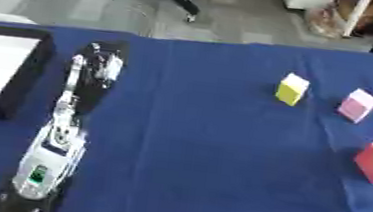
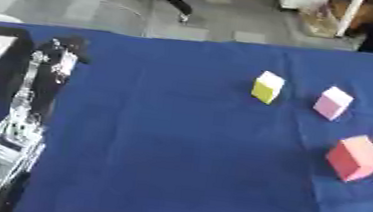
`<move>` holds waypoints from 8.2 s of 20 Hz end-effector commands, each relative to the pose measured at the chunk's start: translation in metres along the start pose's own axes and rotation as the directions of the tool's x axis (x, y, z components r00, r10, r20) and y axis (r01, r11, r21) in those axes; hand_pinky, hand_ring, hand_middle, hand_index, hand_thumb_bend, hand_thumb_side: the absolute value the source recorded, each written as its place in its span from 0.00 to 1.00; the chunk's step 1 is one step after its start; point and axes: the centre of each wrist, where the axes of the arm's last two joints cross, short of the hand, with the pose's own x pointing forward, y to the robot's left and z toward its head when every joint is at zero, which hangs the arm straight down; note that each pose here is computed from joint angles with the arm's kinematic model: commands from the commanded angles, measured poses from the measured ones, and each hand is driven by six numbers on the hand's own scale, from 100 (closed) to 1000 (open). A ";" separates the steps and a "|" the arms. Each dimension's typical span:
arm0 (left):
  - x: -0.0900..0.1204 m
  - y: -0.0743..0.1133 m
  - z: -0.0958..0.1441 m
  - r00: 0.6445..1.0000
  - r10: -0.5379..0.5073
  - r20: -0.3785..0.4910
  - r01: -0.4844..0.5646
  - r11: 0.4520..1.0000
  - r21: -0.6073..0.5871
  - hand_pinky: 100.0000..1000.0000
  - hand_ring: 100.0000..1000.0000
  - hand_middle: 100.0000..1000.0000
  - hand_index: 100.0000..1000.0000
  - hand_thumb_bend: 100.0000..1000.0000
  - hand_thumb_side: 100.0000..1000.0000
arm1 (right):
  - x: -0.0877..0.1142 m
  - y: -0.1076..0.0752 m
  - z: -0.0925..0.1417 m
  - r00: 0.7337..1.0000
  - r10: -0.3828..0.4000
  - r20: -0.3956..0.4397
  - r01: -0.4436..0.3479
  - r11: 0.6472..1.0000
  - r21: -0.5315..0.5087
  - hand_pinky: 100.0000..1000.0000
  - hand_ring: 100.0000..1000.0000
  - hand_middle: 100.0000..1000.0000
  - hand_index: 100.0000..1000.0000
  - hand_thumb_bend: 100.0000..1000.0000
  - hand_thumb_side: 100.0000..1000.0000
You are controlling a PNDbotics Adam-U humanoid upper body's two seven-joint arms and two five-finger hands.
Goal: Pick up the objects with one hand, pass them to the other hand, and then place them into the box on the other side of the table.
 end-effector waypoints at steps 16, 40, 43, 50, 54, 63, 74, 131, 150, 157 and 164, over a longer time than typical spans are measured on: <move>-0.001 0.001 0.004 0.999 -0.052 0.006 0.053 0.992 -0.113 0.84 0.55 0.63 0.64 0.52 0.59 | -0.058 -0.103 -0.063 0.931 0.328 0.159 -0.364 0.839 0.405 0.84 0.86 0.87 0.95 0.00 0.23; -0.001 0.000 0.005 0.997 -0.070 0.016 0.072 0.986 -0.153 0.84 0.55 0.63 0.64 0.58 0.55 | -0.096 -0.084 -0.095 0.816 0.512 0.270 -0.534 0.488 0.690 0.87 0.90 0.93 1.00 0.35 0.43; -0.002 0.001 0.005 0.997 -0.073 0.017 0.075 0.985 -0.154 0.84 0.55 0.63 0.64 0.58 0.56 | -0.098 -0.083 -0.093 0.810 0.510 0.290 -0.542 0.460 0.704 0.87 0.90 0.93 1.00 0.36 0.44; -0.003 0.002 0.005 0.996 -0.082 0.016 0.084 0.984 -0.157 0.85 0.55 0.63 0.64 0.57 0.56 | -0.101 -0.088 -0.084 0.801 0.504 0.323 -0.551 0.412 0.726 0.87 0.90 0.92 1.00 0.37 0.47; -0.003 0.002 0.006 0.996 -0.087 0.013 0.088 0.984 -0.157 0.85 0.54 0.63 0.64 0.56 0.56 | -0.101 -0.091 -0.080 0.798 0.499 0.337 -0.555 0.392 0.734 0.87 0.90 0.92 1.00 0.37 0.49; -0.005 0.004 0.006 0.995 -0.098 0.012 0.099 0.983 -0.157 0.85 0.54 0.62 0.64 0.55 0.57 | -0.099 -0.100 -0.065 0.802 0.483 0.351 -0.545 0.353 0.760 0.87 0.90 0.92 1.00 0.37 0.52; -0.004 0.004 0.006 0.995 -0.098 0.018 0.100 0.981 -0.164 0.85 0.54 0.62 0.64 0.55 0.57 | -0.103 -0.087 -0.059 0.823 0.450 0.346 -0.509 0.315 0.801 0.87 0.89 0.92 0.99 0.36 0.53; -0.002 0.005 0.006 0.995 -0.100 0.024 0.102 0.979 -0.176 0.85 0.55 0.64 0.64 0.51 0.58 | -0.107 -0.078 -0.053 0.827 0.445 0.344 -0.495 0.282 0.822 0.86 0.89 0.91 0.99 0.33 0.44; -0.003 0.006 0.006 0.995 -0.102 0.021 0.104 0.979 -0.174 0.85 0.55 0.64 0.63 0.51 0.59 | -0.098 -0.083 -0.060 0.829 0.443 0.342 -0.500 0.313 0.807 0.86 0.89 0.91 0.99 0.32 0.42; -0.003 0.006 0.006 0.995 -0.101 0.021 0.103 0.979 -0.174 0.85 0.55 0.64 0.63 0.51 0.59 | -0.100 -0.077 -0.061 0.834 0.431 0.344 -0.491 0.296 0.819 0.86 0.88 0.91 0.99 0.32 0.43; -0.003 0.006 0.006 0.995 -0.100 0.022 0.102 0.979 -0.174 0.85 0.55 0.64 0.63 0.51 0.59 | -0.103 -0.071 -0.059 0.841 0.424 0.337 -0.475 0.278 0.835 0.86 0.88 0.91 0.99 0.31 0.43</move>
